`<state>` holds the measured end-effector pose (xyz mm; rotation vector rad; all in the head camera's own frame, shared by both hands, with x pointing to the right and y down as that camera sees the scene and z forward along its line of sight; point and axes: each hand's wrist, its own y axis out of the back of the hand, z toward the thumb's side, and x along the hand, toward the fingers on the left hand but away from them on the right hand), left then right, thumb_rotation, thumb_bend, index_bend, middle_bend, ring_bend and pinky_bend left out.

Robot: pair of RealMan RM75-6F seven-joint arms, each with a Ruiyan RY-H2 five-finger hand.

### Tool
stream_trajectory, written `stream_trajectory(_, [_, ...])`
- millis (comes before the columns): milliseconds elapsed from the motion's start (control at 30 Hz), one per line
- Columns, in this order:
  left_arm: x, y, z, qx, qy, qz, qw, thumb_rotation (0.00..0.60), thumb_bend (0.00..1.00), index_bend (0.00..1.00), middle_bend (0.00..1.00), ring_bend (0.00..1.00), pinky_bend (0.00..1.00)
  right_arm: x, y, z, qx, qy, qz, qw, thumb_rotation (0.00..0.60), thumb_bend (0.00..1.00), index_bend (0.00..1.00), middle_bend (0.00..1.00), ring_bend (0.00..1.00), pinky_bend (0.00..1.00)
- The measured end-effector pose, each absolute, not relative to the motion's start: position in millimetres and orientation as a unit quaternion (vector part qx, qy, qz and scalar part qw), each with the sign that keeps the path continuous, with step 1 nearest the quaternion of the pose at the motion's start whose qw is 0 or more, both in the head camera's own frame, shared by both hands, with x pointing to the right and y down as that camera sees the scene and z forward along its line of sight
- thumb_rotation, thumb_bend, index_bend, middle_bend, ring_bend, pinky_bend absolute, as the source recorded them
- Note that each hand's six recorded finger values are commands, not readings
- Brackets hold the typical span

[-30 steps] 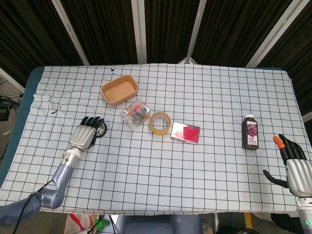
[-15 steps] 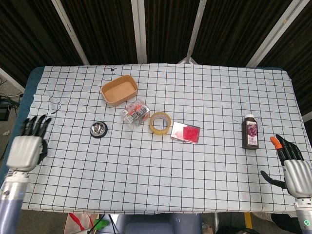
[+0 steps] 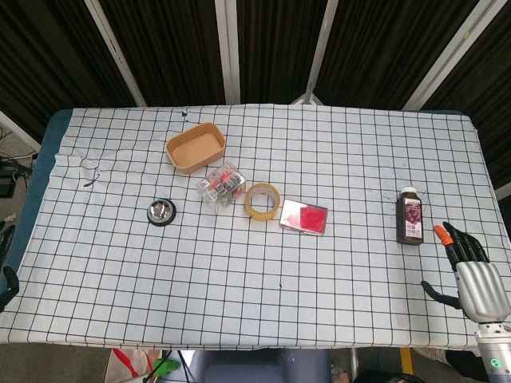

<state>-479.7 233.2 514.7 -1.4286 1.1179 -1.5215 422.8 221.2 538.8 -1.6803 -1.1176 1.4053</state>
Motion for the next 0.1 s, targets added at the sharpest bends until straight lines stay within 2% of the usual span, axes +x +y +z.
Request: stream_trajectory(100, [-479.1,234.6,515.4,-0.563,0.432,-0.594,0.378,0.6,1.0,0.0,0.03,0.0,0.0,420.7,220.8,540.1,-0.647,-0.427,0.536,0.333,0.6,0.25,0.06,0.03,0.09,0.1])
